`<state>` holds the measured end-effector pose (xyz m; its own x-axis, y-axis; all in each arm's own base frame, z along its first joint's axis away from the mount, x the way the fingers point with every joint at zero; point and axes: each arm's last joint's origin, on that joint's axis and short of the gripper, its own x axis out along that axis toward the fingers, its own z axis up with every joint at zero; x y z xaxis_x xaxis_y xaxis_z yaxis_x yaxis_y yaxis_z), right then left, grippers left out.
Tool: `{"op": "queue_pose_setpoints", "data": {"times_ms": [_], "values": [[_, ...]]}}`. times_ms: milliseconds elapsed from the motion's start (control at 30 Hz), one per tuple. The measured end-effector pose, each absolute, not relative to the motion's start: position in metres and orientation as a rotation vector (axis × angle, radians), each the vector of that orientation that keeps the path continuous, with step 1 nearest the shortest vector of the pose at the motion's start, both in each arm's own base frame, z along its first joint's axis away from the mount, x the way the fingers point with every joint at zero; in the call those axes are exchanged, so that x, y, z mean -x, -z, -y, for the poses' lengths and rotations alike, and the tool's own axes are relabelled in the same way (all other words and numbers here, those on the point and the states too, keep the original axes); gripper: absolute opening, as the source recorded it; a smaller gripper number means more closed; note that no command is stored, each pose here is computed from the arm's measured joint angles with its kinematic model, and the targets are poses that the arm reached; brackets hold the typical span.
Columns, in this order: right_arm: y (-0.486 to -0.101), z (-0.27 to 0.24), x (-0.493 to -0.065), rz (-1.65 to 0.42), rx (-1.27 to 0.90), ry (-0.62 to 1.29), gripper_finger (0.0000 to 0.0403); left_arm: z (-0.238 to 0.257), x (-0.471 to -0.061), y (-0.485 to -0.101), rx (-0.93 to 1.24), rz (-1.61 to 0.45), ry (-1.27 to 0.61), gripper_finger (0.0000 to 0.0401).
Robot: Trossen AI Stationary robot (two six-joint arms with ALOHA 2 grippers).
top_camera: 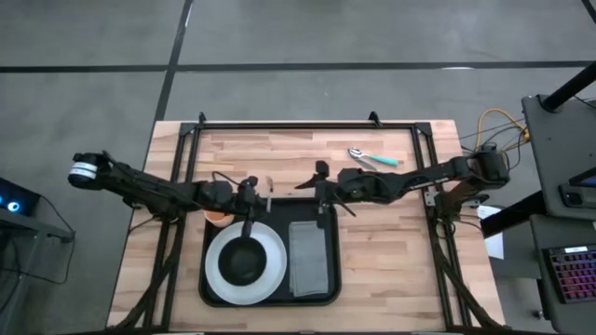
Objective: Set up tray
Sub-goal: Put the green patterned fork on the gray napkin on the black tray
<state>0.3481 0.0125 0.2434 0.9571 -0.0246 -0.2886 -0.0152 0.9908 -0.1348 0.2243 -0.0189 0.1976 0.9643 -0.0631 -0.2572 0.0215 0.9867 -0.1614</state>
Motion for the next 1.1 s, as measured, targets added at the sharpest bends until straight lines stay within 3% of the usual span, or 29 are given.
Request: {"op": "queue_pose_setpoints", "data": {"times_ms": [300,600,933,1100], "values": [[-0.224,-0.014,-0.315,-0.208,0.151,0.006,0.0219,0.032,-0.239,-0.231,0.230,-0.337,0.057,0.0033],[-0.203,-0.021,-0.300,-0.240,0.126,-0.043,0.0219,0.050,-0.249,-0.249,0.442,-0.344,0.061,0.0033],[-0.192,-0.048,-0.276,-0.173,0.228,-0.462,0.0219,0.084,-0.283,-0.248,0.541,-0.482,-0.076,0.0033],[-0.192,-0.050,-0.251,-0.067,0.167,-0.484,0.0221,0.107,-0.308,-0.261,0.527,-0.568,-0.161,0.0033]]}}
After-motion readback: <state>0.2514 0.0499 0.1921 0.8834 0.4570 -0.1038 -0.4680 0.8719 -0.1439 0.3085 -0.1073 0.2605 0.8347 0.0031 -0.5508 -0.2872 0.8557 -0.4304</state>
